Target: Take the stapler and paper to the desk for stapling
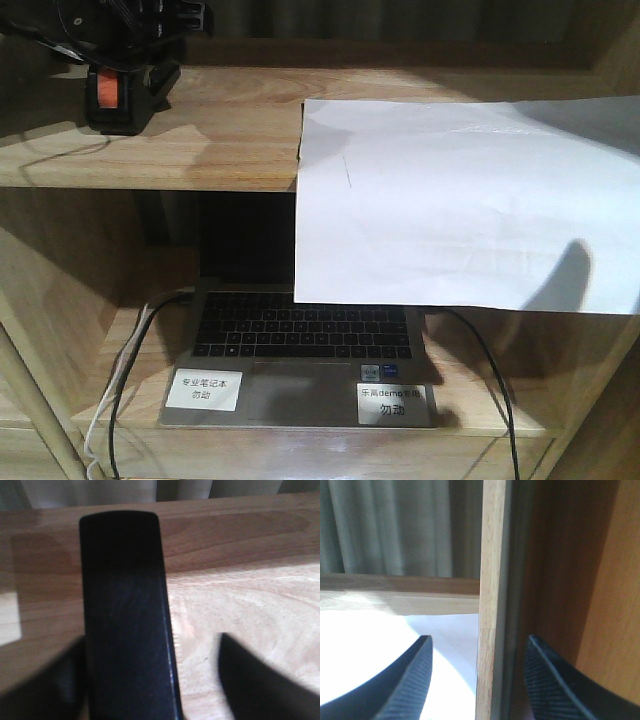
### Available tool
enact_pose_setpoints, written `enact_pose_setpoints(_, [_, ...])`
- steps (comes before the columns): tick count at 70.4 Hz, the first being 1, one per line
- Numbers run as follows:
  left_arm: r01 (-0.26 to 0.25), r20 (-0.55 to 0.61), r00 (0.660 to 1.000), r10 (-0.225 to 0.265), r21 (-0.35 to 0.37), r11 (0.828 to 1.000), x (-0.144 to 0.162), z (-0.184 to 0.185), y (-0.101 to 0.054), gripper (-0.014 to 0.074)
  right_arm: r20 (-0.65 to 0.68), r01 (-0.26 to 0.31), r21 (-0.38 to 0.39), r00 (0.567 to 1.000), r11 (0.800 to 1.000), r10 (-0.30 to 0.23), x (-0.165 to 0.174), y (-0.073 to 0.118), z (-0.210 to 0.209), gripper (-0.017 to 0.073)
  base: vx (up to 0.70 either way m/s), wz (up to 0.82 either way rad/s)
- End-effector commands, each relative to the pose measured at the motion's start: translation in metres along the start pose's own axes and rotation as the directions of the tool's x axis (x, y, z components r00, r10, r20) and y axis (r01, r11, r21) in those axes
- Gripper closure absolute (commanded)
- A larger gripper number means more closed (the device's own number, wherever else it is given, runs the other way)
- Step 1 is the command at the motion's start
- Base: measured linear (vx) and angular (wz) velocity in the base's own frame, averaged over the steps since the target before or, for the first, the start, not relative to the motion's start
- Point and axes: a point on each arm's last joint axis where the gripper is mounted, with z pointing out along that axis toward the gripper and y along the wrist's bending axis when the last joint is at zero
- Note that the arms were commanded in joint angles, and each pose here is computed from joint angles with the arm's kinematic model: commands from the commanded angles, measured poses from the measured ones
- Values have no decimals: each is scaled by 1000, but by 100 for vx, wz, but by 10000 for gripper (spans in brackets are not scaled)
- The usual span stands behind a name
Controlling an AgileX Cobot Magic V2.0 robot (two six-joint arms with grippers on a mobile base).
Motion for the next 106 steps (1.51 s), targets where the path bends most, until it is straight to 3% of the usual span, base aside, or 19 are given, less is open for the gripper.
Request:
enact_pose_setpoints(1, [16,131,991,-20,31,999,-15,-25,1,386,70,9,6,998,1000,-9,-11,0,2,171,0,0])
enact_pose_setpoints(9, [9,142,990,-12,19,1000,-16,-25,2,601,70,9,6,998,1000,-9,-11,0,2,171,0,0])
enact_pose_setpoints(29, [-9,170,985,5,21,1000,-18,-31,3,601,70,9,6,998,1000,-9,-11,0,2,171,0,0])
enact_pose_setpoints(44, [-81,260,963,71,27,996,-20,-63,7,601,70,9,6,998,1000,-9,-11,0,2,171,0,0])
enact_pose_setpoints(54, [-125,363,927,93,67,990,-11,-93,10,601,70,9,6,998,1000,-9,-11,0,2,171,0,0])
enact_pose_setpoints(65, [-199,451,883,130,108,974,18,-122,15,601,70,9,6,998,1000,-9,-11,0,2,171,0,0])
enact_pose_setpoints(82, [-321,545,816,192,153,935,83,-164,26,601,70,9,6,998,1000,-9,-11,0,2,171,0,0])
enact_pose_setpoints(93, [-349,577,793,197,165,923,134,-186,37,601,70,9,6,998,1000,-9,-11,0,2,171,0,0])
enact_pose_setpoints(106, [-350,620,763,183,157,923,189,-210,53,601,70,9,6,998,1000,-9,-11,0,2,171,0,0])
